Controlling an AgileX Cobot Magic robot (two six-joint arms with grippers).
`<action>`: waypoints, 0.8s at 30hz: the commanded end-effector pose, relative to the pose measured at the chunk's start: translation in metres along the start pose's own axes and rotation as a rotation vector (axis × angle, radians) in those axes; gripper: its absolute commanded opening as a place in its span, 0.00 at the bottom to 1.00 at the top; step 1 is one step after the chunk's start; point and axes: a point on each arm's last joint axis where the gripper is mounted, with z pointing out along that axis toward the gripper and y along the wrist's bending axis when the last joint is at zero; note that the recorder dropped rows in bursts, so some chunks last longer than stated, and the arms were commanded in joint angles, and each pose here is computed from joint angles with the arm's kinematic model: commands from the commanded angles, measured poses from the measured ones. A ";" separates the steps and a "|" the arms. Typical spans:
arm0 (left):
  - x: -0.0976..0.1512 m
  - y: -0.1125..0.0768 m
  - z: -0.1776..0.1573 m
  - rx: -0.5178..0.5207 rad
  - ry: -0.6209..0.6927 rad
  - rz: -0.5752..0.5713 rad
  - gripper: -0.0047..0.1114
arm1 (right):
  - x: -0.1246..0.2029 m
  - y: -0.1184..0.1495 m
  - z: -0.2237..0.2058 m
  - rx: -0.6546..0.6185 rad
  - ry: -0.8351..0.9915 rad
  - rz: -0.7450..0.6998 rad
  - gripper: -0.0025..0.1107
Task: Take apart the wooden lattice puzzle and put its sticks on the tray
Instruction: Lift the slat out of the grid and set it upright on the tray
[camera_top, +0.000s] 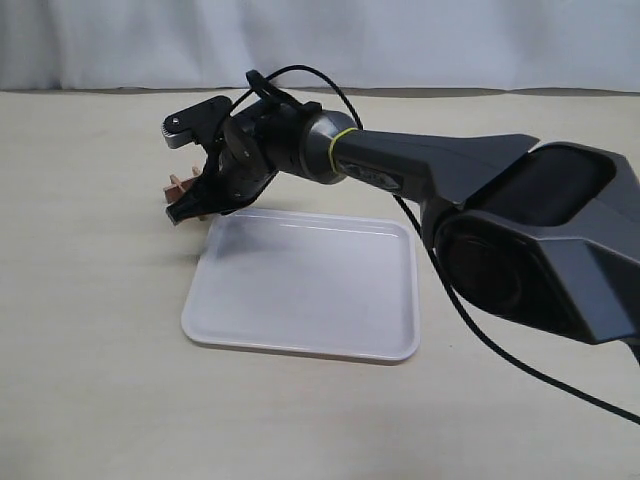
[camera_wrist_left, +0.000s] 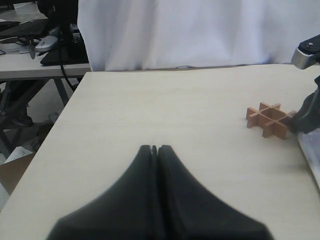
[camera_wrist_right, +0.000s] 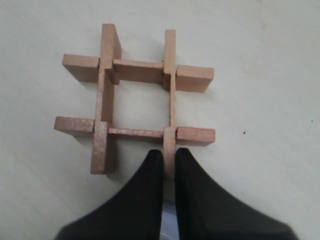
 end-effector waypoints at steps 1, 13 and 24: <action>0.000 0.000 0.000 0.000 -0.009 -0.007 0.04 | -0.009 -0.003 -0.011 -0.001 -0.033 0.015 0.06; 0.000 0.000 0.000 -0.002 -0.009 0.000 0.04 | -0.039 -0.004 -0.084 -0.001 -0.049 -0.003 0.06; 0.000 0.000 0.000 -0.002 -0.009 0.000 0.04 | -0.003 -0.007 -0.139 -0.101 0.040 -0.109 0.06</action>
